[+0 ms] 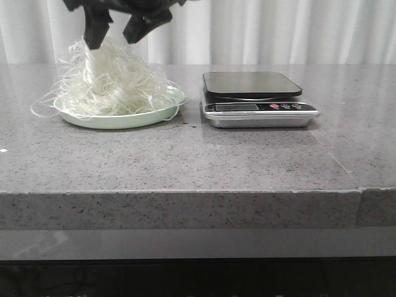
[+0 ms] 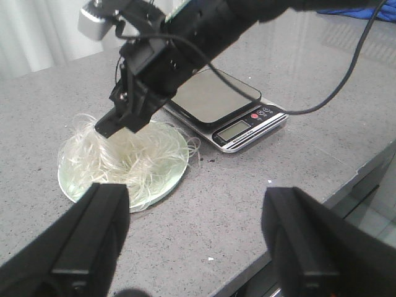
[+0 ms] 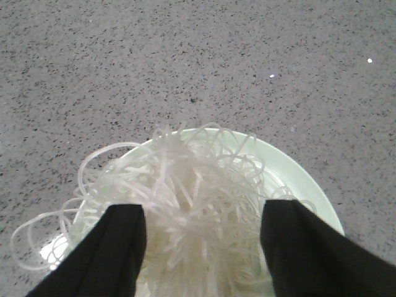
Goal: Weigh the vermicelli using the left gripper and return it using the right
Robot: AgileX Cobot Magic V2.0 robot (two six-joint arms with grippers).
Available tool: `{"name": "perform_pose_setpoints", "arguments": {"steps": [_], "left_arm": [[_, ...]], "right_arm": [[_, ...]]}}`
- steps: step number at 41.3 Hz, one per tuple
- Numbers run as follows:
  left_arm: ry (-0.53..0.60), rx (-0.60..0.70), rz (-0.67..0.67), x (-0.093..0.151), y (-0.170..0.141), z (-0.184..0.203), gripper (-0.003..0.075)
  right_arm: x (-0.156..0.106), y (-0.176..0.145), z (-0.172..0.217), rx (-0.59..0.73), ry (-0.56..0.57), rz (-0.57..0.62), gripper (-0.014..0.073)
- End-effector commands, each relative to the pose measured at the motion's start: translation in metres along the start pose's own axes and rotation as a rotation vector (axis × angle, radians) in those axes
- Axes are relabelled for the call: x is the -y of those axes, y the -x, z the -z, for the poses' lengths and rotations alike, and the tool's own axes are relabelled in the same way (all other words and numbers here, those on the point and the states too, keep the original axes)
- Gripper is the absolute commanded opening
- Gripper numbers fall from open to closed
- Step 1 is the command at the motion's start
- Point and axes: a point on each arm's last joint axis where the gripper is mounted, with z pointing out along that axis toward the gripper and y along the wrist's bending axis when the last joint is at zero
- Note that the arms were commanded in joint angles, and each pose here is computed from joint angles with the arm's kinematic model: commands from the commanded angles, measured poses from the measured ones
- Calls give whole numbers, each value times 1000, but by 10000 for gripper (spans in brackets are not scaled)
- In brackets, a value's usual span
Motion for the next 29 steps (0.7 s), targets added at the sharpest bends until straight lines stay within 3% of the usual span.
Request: {"name": "perform_pose_setpoints", "arguments": {"steps": [1,9,15,21,29], "left_arm": [[3,90,12,-1,13,3,512],[3,90,12,-1,13,3,512],[3,90,12,-1,13,3,512],[3,90,12,-1,13,3,512],[3,90,12,-1,13,3,512]], "right_arm": [[0,40,68,125,-13,18,521],[8,51,136,142,-37,-33,498],[9,45,175,197,-88,-4,463],[9,18,202,180,-136,23,461],[16,-20,234,164,-174,-29,461]]}}
